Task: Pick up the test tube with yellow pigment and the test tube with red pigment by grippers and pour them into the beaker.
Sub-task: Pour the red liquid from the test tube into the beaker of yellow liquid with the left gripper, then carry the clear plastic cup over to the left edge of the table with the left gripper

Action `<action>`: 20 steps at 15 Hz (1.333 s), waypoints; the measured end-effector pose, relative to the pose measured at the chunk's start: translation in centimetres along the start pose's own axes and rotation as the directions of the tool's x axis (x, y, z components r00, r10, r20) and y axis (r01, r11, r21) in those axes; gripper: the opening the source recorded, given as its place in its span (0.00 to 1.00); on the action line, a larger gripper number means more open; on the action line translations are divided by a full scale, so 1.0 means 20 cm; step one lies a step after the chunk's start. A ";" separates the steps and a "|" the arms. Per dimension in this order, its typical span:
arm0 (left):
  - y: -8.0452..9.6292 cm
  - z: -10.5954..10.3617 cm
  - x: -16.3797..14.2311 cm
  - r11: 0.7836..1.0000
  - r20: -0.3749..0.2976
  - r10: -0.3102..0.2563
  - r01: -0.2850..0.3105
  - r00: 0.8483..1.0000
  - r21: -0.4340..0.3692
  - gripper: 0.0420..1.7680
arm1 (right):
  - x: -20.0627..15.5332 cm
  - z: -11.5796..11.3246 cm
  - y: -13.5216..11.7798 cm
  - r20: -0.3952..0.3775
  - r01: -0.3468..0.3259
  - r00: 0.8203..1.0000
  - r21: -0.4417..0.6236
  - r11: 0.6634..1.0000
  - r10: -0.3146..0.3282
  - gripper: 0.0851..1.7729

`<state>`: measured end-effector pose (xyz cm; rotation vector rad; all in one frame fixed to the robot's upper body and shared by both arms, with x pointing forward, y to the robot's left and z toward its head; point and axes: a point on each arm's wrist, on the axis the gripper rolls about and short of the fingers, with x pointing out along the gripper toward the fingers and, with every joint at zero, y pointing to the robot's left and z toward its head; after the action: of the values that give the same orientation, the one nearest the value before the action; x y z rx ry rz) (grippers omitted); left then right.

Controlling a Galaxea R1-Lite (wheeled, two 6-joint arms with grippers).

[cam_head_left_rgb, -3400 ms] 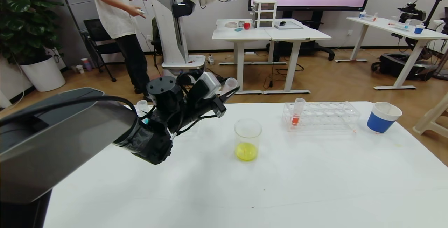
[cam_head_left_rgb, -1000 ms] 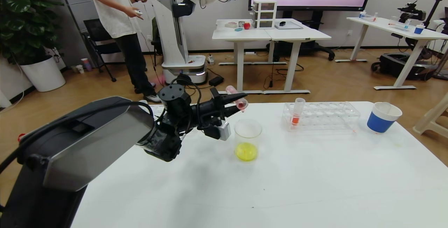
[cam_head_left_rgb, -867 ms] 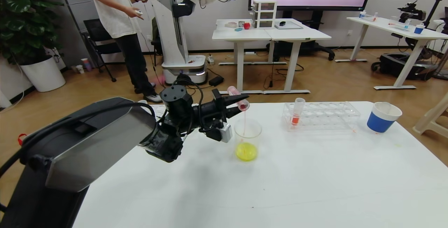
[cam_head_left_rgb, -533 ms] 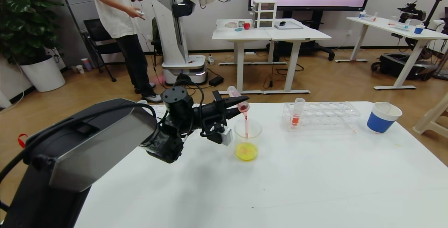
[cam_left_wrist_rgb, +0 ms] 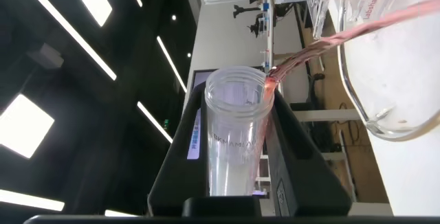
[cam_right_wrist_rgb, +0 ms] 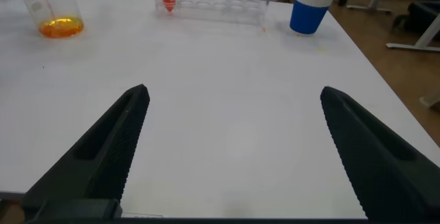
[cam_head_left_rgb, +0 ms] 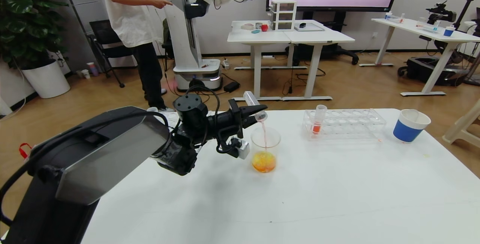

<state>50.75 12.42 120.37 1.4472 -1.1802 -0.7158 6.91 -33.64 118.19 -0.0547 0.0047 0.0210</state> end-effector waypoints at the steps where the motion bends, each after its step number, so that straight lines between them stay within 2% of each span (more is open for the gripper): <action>1: 0.00 0.00 0.00 1.000 0.001 0.001 -0.001 1.000 0.020 0.26 | 0.00 0.00 0.00 0.000 0.000 1.000 0.000 1.000 0.000 0.98; 7: 0.01 0.02 0.02 0.999 0.018 0.004 -0.004 1.000 0.036 0.26 | 0.00 0.00 0.00 0.000 0.000 1.000 0.000 1.000 0.000 0.98; 11: 0.01 0.03 0.01 1.000 0.020 0.005 -0.005 1.000 -0.007 0.26 | 0.00 0.00 0.00 0.000 0.000 1.000 0.000 1.000 0.000 0.98; 13: 0.07 0.01 0.00 0.997 -0.002 0.061 -0.061 0.998 -0.045 0.26 | 0.00 0.00 0.00 0.000 0.000 1.000 0.000 1.000 0.000 0.98; 14: 0.09 0.01 0.00 0.992 -0.020 0.086 -0.088 0.996 -0.089 0.26 | 0.00 0.00 0.00 0.000 0.000 1.000 0.000 1.000 0.000 0.98; 16: 0.13 0.01 0.00 0.970 -0.071 0.130 -0.142 0.989 -0.199 0.26 | 0.00 0.00 0.00 0.000 0.000 1.000 0.000 1.000 0.000 0.98; 18: 0.15 0.01 0.00 0.942 -0.124 0.150 -0.180 0.981 -0.283 0.26 | 0.00 0.00 0.00 0.000 0.000 1.000 0.000 1.000 0.000 0.98; 20: 0.17 -0.01 -0.02 0.883 -0.252 0.165 -0.257 0.953 -0.393 0.26 | 0.00 0.00 0.00 0.000 0.000 1.000 0.000 1.000 0.000 0.98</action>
<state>49.76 13.09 123.64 0.9840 -0.9287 -0.6008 6.91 -33.64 118.19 -0.0542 0.0052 0.0206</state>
